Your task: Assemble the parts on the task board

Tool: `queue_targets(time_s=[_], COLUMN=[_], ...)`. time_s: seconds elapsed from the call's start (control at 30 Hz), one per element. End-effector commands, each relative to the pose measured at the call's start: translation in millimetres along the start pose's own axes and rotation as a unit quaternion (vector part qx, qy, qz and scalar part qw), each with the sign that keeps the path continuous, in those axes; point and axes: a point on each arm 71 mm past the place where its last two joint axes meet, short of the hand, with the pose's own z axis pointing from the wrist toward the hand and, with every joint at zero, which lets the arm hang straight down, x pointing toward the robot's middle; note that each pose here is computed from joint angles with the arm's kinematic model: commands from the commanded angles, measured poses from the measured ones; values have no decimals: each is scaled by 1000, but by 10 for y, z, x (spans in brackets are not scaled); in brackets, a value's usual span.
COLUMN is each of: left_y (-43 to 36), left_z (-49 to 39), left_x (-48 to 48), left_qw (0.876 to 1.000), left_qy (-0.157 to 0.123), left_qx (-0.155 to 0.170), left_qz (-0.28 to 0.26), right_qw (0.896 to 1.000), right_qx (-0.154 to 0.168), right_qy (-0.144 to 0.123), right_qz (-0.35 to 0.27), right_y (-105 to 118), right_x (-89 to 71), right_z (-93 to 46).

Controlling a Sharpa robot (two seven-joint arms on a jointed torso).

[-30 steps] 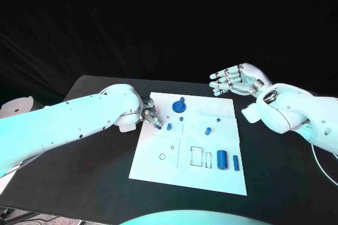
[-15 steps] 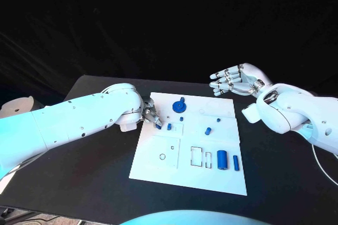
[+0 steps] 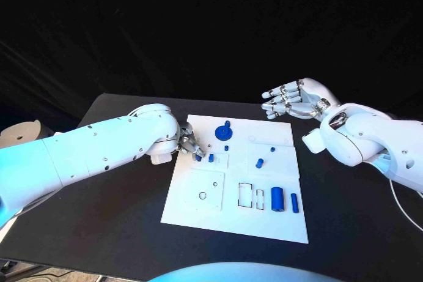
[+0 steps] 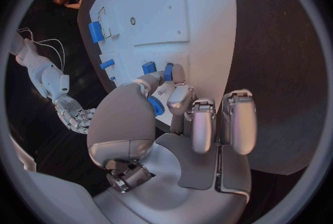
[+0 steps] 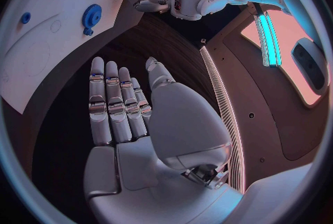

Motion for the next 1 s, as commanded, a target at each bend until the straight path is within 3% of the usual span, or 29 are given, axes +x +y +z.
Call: queue_targets(time_s=[0.03, 0.3, 1.0], left_y=[41, 27, 80], left_z=[34, 37, 59], left_x=[80, 74, 36], left_qw=[999, 999, 999], left_qy=[19, 13, 6], left_qx=[-22, -24, -33], left_qz=[14, 24, 19], right_qw=[1000, 1000, 1000], right_qx=[-4, -2, -1], right_qy=[10, 11, 12], right_qz=[-2, 3, 4], right_y=[10, 10, 6], right_x=[19, 22, 17], right_z=[-1, -1, -2])
